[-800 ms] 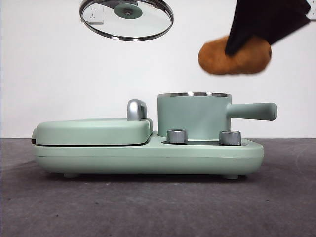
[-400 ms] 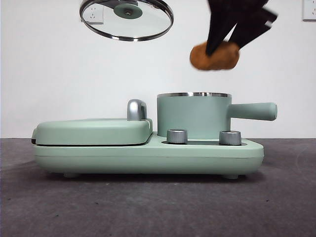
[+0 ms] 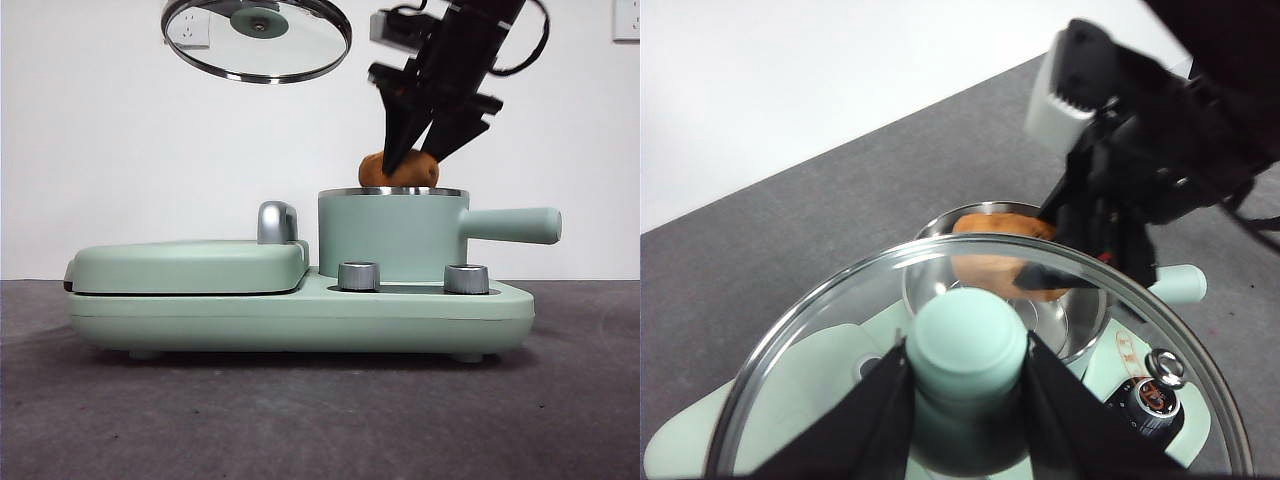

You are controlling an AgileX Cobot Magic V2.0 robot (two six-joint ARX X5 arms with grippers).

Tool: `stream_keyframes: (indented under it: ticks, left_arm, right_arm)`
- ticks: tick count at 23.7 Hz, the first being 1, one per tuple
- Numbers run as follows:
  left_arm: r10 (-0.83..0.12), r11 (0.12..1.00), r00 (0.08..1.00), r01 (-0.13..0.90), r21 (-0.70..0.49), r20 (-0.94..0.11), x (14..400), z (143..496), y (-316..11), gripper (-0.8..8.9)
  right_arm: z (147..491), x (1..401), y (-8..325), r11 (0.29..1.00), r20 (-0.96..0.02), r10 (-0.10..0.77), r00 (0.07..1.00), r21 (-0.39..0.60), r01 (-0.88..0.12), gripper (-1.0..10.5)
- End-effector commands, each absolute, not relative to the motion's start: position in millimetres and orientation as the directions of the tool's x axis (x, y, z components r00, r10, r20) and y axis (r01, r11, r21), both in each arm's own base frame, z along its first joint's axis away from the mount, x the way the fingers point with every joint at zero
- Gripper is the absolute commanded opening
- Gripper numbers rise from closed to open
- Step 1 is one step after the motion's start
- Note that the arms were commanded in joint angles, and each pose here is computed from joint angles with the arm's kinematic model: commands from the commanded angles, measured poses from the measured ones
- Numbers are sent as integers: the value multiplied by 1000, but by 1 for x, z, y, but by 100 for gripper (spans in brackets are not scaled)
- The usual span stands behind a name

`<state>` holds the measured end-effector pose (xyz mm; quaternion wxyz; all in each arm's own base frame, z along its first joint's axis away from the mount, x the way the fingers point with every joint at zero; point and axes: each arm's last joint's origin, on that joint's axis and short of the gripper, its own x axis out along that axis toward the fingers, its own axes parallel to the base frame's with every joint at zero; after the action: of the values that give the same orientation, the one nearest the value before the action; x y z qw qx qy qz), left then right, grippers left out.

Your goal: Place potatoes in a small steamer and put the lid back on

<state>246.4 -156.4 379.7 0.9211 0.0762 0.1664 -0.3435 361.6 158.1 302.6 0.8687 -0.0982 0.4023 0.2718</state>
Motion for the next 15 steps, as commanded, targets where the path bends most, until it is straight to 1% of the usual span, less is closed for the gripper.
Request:
stream_keyframes:
  ticks: [1, 4, 12, 14, 15]
  left_arm:
    - [-620, 753, 724, 657, 29, -304, 244, 391, -156, 11]
    - [-620, 753, 723, 657, 29, -304, 244, 391, -156, 11]
    - [-620, 753, 724, 657, 29, -304, 244, 391, -156, 11]
    - [-620, 753, 723, 657, 29, -304, 244, 391, -156, 11]
    - [-620, 753, 723, 657, 29, -304, 244, 391, -156, 11]
  right_arm:
    - [292, 372, 164, 819, -759, 409, 507, 60, -570, 133]
    - [280, 378, 166, 818, -777, 404, 483, 71, -571, 133]
    - [263, 385, 169, 820, -798, 391, 458, 77, -568, 142]
    - [264, 386, 170, 818, -791, 397, 466, 75, -570, 242]
    - [265, 386, 170, 816, -786, 404, 469, 77, -573, 272]
